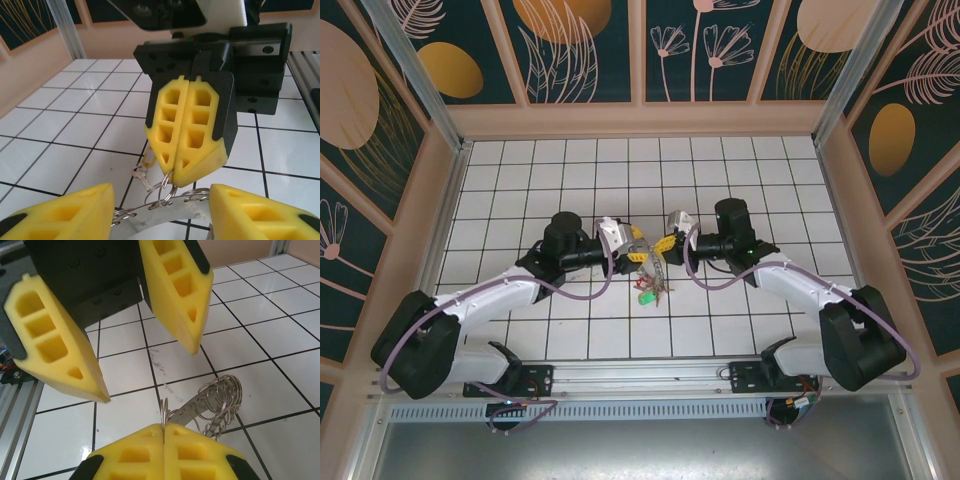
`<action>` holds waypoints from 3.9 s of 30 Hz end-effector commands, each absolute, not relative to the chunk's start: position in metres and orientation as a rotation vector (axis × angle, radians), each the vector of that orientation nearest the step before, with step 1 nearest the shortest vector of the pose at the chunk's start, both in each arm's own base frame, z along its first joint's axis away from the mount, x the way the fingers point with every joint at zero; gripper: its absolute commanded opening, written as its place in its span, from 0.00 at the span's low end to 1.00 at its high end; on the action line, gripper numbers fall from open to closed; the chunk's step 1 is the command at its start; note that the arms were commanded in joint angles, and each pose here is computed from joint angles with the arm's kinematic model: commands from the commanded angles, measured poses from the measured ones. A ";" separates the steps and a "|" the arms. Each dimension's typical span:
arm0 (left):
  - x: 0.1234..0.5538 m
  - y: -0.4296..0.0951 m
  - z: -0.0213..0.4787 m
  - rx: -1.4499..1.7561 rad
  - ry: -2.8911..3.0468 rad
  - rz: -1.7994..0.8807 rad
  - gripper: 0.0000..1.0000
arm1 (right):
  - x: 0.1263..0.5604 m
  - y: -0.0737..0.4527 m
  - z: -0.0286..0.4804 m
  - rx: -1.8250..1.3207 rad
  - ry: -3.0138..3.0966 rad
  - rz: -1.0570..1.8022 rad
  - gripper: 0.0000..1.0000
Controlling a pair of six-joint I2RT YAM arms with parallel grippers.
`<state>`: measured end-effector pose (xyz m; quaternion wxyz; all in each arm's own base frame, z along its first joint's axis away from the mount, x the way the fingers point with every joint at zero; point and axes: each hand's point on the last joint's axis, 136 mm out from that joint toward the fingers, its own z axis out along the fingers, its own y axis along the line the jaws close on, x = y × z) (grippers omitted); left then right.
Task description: Put the keys on the keyring
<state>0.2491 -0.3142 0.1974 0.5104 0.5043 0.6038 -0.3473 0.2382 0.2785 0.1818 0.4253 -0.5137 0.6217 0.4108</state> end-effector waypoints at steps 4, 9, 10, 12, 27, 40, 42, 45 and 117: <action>0.257 -0.323 0.179 1.220 1.478 -0.874 0.52 | 0.252 0.284 0.186 -1.271 1.514 1.022 0.00; 0.280 -0.317 0.154 1.187 1.569 -0.747 0.51 | 0.267 0.275 0.137 -1.272 1.699 0.886 0.00; 0.290 -0.311 0.148 1.183 1.594 -0.681 0.50 | 0.269 0.273 0.133 -1.267 1.705 0.865 0.00; 0.310 -0.296 0.146 1.110 1.637 -0.595 0.51 | 0.282 0.269 0.130 -1.192 1.721 0.794 0.00; 0.368 -0.284 0.090 1.007 1.943 -0.643 0.37 | 0.303 0.292 0.053 -1.016 2.295 0.915 0.00; 0.379 -0.239 0.044 0.651 2.285 -0.521 0.33 | 0.260 0.308 0.022 -1.091 2.048 0.692 0.00; 0.372 -0.241 0.038 0.633 2.304 -0.565 0.32 | 0.276 0.300 0.032 -0.946 2.051 0.753 0.00; 0.369 -0.237 0.036 0.606 2.307 -0.567 0.32 | 0.277 0.308 0.058 -0.835 2.029 1.064 0.00; 0.280 -0.298 0.194 1.475 1.528 -1.074 0.47 | 0.253 0.309 0.216 -1.385 1.439 0.891 0.00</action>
